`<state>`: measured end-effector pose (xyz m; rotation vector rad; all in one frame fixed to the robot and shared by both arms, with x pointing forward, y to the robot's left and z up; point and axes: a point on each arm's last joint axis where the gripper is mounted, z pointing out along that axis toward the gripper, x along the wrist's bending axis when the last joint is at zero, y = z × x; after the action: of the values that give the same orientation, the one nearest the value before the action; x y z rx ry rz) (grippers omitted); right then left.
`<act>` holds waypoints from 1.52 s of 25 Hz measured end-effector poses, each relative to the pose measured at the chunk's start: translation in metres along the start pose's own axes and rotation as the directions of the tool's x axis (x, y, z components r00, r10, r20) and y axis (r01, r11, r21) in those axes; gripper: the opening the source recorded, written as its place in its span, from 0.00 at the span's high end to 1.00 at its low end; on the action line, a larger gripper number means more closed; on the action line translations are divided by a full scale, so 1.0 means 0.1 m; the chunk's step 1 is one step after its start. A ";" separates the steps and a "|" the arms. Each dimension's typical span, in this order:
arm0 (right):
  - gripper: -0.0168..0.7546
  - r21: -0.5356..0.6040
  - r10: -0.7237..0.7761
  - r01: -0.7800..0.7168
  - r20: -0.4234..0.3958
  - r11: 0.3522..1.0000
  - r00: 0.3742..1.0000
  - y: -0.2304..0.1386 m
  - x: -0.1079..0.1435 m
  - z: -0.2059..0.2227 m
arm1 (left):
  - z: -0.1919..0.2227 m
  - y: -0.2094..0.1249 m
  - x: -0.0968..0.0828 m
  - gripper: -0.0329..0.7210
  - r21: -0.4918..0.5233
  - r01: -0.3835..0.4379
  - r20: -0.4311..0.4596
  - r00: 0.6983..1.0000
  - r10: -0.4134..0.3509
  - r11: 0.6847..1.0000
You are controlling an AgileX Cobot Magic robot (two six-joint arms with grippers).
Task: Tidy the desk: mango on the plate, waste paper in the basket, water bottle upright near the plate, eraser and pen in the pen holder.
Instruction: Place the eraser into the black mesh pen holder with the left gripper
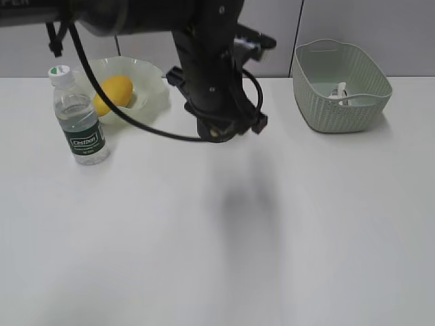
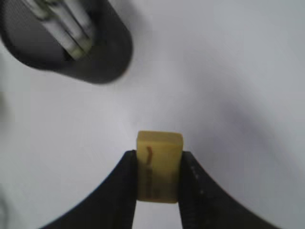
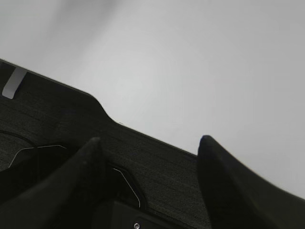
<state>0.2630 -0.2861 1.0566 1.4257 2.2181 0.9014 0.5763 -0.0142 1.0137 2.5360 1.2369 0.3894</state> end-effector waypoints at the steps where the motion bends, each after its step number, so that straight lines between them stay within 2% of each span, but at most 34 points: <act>1: 0.35 0.000 0.000 0.000 0.000 1.000 1.000 0.00 0.00 0.00 | -0.07 0.08 0.08 0.69 -0.041 0.019 -0.001 1.000 -0.019 0.999; 7: 0.35 0.000 0.000 0.000 0.000 1.000 1.000 0.00 0.00 0.00 | -0.24 0.36 0.65 0.69 -0.239 0.145 0.003 0.989 -0.149 0.960; 10: 0.35 0.000 -0.001 0.001 0.000 1.000 1.000 0.00 0.00 0.00 | -0.15 0.39 0.84 0.69 -0.267 0.232 0.059 0.973 -0.225 0.935; 12: 0.35 0.000 -0.001 0.001 0.000 1.000 1.000 0.00 0.00 0.00 | -0.05 0.40 0.90 0.69 -0.272 0.273 0.089 0.962 -0.258 0.923; 17: 0.35 0.000 -0.001 0.001 0.001 1.000 1.000 0.00 0.00 0.00 | 0.23 0.42 0.91 0.69 -0.280 0.313 0.129 0.949 -0.288 0.907; 23: 0.35 0.000 -0.001 0.001 0.001 1.000 1.000 0.00 0.00 0.00 | 0.45 0.44 0.88 0.68 -0.296 0.323 0.142 0.946 -0.293 0.899; 25: 0.35 0.000 -0.001 0.001 0.001 1.000 1.000 0.00 0.00 0.00 | 0.46 0.44 0.88 0.63 -0.298 0.323 0.143 0.946 -0.292 0.898; 30: 0.35 0.000 -0.001 0.001 0.001 1.000 1.000 0.00 0.00 0.00 | 0.46 0.46 0.89 0.40 -0.322 0.325 0.149 0.945 -0.292 0.889; 38: 0.35 0.000 -0.002 0.002 0.001 1.000 1.000 0.00 0.00 0.00 | 0.33 0.44 0.89 0.35 -0.293 0.323 0.143 0.945 -0.293 0.900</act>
<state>0.2630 -0.2862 1.0566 1.4231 2.2188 0.9002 0.6727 0.0265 1.0100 2.0280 1.3885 0.3533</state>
